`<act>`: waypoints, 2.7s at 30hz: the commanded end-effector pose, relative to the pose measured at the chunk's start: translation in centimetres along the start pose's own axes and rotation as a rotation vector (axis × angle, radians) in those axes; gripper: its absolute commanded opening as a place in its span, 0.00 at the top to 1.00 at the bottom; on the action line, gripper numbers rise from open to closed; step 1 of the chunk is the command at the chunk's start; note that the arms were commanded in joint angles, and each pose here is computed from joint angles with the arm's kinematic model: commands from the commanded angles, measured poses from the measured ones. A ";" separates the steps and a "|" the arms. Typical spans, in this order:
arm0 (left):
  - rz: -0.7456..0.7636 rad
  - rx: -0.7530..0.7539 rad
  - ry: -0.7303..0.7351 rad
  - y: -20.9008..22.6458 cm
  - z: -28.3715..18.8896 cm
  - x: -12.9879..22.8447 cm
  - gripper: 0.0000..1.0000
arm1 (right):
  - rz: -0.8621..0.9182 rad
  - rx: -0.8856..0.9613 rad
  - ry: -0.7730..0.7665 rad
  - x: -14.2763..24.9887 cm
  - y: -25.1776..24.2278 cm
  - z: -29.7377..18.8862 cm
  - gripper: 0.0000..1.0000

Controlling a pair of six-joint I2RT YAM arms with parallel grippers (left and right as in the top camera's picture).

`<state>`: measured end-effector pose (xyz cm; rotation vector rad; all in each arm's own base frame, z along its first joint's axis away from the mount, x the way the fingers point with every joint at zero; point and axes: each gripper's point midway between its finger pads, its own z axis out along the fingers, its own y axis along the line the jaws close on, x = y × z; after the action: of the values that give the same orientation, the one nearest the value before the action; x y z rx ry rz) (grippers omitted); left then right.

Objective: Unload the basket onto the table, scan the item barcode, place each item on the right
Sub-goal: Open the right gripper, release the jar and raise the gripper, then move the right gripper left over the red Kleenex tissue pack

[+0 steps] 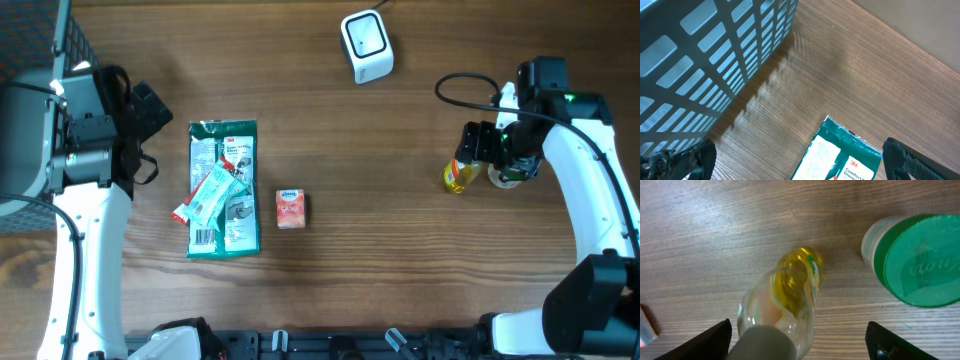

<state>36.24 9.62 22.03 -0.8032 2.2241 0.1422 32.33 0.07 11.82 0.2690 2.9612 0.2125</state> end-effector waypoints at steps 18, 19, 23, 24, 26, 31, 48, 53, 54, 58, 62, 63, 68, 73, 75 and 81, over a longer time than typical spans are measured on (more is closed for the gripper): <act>0.004 -0.004 -0.009 0.1 -0.1 -0.3 0.00 | -0.293 -0.354 -0.193 -3.2 14.6 -12.2 0.27; 0.004 -0.004 -0.009 0.1 -0.1 -0.3 0.00 | -0.327 -0.388 -0.172 -2.4 16.1 -12.1 0.29; 0.004 -0.004 -0.009 0.1 -0.1 -0.3 0.00 | -0.439 -0.446 -0.119 0.6 21.4 -11.4 0.33; 0.004 -0.004 -0.009 0.1 -0.1 -0.3 0.00 | -0.462 -0.456 -0.105 1.3 22.7 -11.1 0.34; 0.004 -0.004 -0.009 0.1 -0.1 -0.3 0.00 | -0.517 -0.473 -0.081 2.9 24.9 -10.6 0.34; 0.004 -0.004 -0.009 0.1 -0.1 -0.3 0.00 | -0.472 -0.361 -0.021 5.1 27.5 -7.2 0.33; 0.004 -0.005 -0.009 0.1 -0.1 -0.3 0.00 | -0.514 -0.190 0.212 9.8 30.3 4.7 0.23; 0.004 -0.004 -0.009 0.1 -0.1 -0.3 0.00 | -0.513 -0.169 0.211 9.6 30.3 6.0 0.21; 0.004 -0.005 -0.009 0.1 -0.1 -0.3 0.00 | -0.514 -0.162 0.205 9.4 30.2 6.0 0.21; 0.004 -0.004 -0.009 0.1 -0.1 -0.3 0.00 | -0.485 -0.099 0.161 8.4 29.4 6.3 0.17; 0.004 -0.004 -0.009 0.1 -0.1 -0.3 0.00 | -0.486 -0.053 0.113 7.4 28.9 6.5 0.13; 0.004 -0.004 -0.009 0.1 -0.1 -0.3 0.00 | -0.486 -0.052 0.109 7.3 28.9 6.6 0.10; 0.004 -0.005 -0.009 0.1 -0.1 -0.3 0.00 | -0.485 -0.069 0.087 6.8 29.4 6.7 0.00; 0.004 -0.004 -0.009 0.1 -0.1 -0.3 0.00 | -0.450 -0.062 0.078 6.2 29.1 6.7 0.31; 0.004 -0.005 -0.009 0.1 -0.1 -0.3 0.00 | -0.441 -0.061 0.078 5.9 28.8 6.7 0.50; 0.004 -0.004 -0.009 0.1 -0.1 -0.3 0.00 | -0.436 -0.064 0.095 6.1 28.6 6.7 0.83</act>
<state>36.24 9.62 22.03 -0.8032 2.2241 0.1422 32.43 30.11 9.53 -0.4046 2.9864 0.2857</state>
